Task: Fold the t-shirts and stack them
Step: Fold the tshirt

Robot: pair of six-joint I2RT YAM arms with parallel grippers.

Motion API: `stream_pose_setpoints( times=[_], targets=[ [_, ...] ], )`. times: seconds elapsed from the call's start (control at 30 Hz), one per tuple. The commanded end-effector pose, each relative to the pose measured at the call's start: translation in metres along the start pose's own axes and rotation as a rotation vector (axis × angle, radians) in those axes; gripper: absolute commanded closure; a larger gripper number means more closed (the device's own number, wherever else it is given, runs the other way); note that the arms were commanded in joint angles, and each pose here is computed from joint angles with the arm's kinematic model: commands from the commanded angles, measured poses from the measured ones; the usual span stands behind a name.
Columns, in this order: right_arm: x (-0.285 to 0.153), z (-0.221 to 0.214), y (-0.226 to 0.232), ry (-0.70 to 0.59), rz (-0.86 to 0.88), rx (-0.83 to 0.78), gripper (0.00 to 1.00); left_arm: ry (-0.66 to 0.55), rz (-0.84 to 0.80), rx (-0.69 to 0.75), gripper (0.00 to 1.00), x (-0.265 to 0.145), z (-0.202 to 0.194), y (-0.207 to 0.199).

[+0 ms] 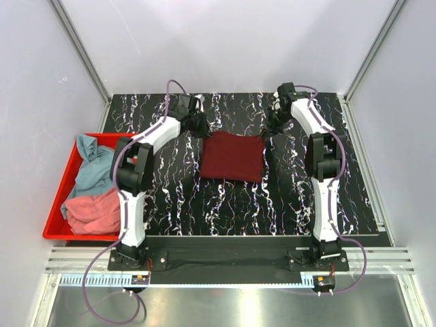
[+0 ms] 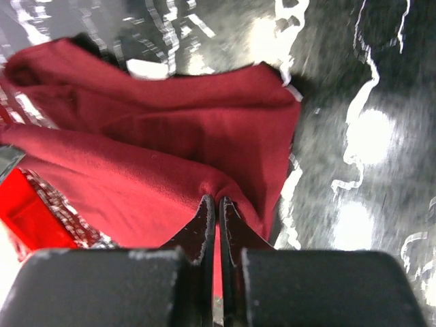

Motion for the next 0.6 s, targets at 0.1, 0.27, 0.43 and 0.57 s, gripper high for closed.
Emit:
stream_pose_setpoints(
  times=[0.1,0.27,0.43,0.57],
  targets=[
    [-0.061,-0.01,0.035,-0.09,0.082,-0.026,1.0,-0.199,-0.07,0.055,1.0,-0.05,0.045,-0.03],
    [-0.046,0.005,0.037,-0.112,0.099,-0.036,1.0,-0.215,-0.078,0.061,0.97,-0.036,0.062,-0.027],
    [-0.002,0.037,0.03,-0.167,0.115,-0.028,0.87,-0.19,-0.064,0.068,0.9,0.021,0.065,-0.002],
    [0.032,0.067,0.016,-0.224,0.125,0.005,0.86,-0.248,-0.015,0.09,0.83,0.06,0.087,0.022]
  ],
)
Point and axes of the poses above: each gripper's point midway between its finger pads, its own x axis out along the fingers, its own y axis along the line the jaws close on, z = x × y, the point moved 9 cm from there along -x, back along the fingers, and after that the axes turned 12 degrees about x, right-handed, at the moved point
